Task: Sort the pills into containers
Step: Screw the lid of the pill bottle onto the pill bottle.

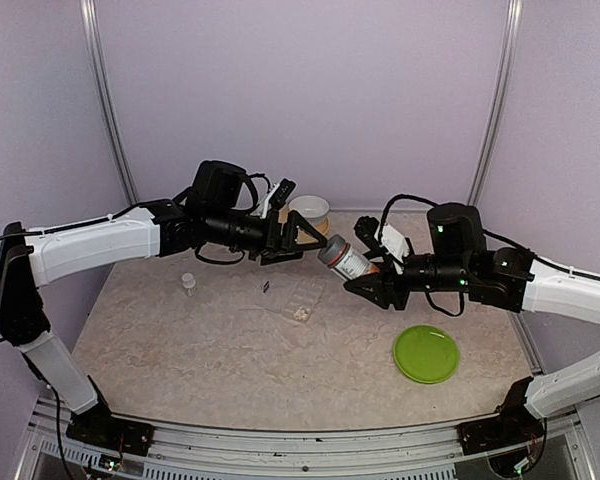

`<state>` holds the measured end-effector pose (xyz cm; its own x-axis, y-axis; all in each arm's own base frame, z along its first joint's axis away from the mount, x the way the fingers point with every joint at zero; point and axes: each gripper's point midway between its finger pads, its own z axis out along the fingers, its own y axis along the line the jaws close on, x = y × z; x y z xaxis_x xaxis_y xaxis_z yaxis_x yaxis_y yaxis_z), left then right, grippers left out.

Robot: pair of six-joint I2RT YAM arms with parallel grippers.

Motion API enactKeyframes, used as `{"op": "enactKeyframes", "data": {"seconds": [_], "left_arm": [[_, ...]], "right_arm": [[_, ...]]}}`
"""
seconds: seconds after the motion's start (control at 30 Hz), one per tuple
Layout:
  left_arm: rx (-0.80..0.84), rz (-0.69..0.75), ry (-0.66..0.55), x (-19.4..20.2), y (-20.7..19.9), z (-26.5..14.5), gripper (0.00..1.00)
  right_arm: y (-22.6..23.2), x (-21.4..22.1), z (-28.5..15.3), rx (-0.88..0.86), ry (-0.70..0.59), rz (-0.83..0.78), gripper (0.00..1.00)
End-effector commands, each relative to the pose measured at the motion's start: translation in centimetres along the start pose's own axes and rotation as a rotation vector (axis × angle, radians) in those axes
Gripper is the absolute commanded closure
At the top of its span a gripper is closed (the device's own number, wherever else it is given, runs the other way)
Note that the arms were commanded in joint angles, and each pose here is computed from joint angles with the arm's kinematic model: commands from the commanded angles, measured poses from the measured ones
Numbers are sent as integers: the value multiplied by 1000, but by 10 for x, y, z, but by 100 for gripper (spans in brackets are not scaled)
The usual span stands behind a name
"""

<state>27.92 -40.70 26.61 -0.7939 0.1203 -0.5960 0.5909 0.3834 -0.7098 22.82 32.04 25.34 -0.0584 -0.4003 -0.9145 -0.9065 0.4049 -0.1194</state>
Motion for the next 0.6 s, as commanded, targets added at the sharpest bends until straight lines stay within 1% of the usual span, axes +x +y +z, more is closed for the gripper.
{"op": "enactKeyframes", "data": {"seconds": [0.0, 0.13, 0.33, 0.57], "left_arm": [[32, -60, -5, -11, -13, 3, 4], [56, -48, -14, -18, -25, 4, 6], [85, -55, 12, -12, -32, 11, 9], [87, -72, 39, -7, -32, 21, 9]], "right_arm": [[-10, -13, 0, 92, 0, -71, 83], [-11, -9, 2, 103, 13, -73, 83], [-16, -4, 5, 127, 26, -74, 83], [-16, -3, 6, 131, 29, -81, 83]]}}
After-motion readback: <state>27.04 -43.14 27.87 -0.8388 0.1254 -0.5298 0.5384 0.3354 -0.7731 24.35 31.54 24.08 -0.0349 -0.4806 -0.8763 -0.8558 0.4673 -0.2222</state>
